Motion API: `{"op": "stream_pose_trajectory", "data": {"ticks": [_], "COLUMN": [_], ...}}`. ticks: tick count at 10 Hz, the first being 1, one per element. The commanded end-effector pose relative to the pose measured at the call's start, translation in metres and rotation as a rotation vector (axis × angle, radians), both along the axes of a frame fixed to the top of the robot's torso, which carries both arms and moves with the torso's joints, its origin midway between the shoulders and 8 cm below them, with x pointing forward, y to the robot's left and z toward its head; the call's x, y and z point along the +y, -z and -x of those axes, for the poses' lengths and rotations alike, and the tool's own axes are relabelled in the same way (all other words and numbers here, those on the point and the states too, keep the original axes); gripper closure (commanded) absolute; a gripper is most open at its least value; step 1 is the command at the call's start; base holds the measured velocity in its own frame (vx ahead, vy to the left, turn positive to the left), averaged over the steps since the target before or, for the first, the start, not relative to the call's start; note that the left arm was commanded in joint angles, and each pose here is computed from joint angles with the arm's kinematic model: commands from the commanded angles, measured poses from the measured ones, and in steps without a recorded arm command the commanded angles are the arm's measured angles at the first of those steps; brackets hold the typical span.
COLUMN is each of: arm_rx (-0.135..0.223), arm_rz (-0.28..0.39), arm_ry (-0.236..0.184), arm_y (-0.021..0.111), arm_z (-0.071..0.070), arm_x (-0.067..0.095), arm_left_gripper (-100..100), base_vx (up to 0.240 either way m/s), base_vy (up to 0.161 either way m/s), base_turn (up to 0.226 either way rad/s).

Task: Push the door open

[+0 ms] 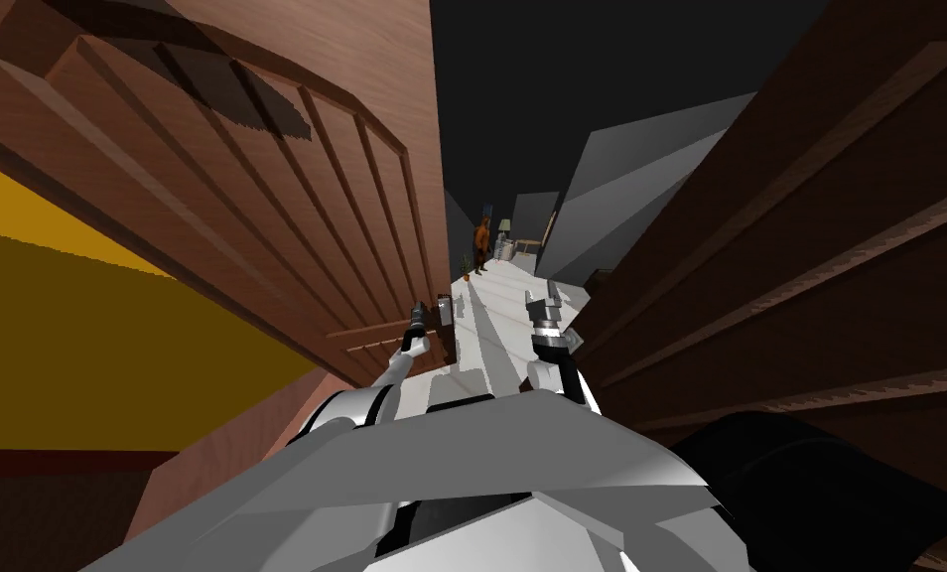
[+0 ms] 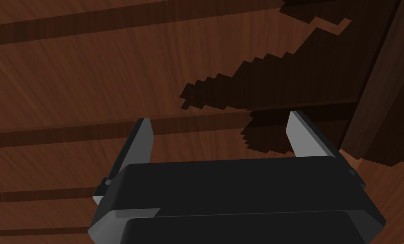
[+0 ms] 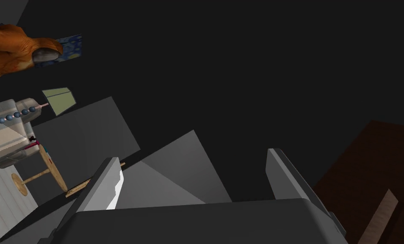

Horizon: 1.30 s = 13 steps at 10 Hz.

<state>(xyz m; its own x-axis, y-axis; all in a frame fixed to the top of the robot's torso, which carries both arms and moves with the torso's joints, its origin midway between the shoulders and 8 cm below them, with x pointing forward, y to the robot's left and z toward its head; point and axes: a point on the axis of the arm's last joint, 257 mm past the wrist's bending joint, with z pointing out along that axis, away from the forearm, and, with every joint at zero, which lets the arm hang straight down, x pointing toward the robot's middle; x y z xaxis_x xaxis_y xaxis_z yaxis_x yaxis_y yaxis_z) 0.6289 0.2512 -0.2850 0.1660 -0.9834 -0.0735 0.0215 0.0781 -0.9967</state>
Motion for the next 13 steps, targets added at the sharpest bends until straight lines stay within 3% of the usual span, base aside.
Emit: {"op": "stream_pose_trajectory", "data": {"ticks": [1,5,9,10,13], "arm_rx": [0.0,0.003,0.012,0.012,0.022], "arm_rz": [-0.001,0.003,0.022,0.022,0.047], "arm_ry": [0.02,0.079,0.144,0.144,0.199], "arm_y": [0.0,0.001,0.005,0.005,0.008], "arm_z": [-0.001,-0.003,-0.002,-0.002,0.001], "arm_x": [-0.005,-0.024,-0.054,-0.054,-0.084], "arm_left_gripper": [-100,-100,-100,-100,-100], "base_vx": [0.017,0.014,-0.031,-0.046,-0.11], "base_vy": [0.036,0.018,-0.027,-0.041,-0.099], "base_turn": [0.177,0.181,0.165,0.038,0.12]}}
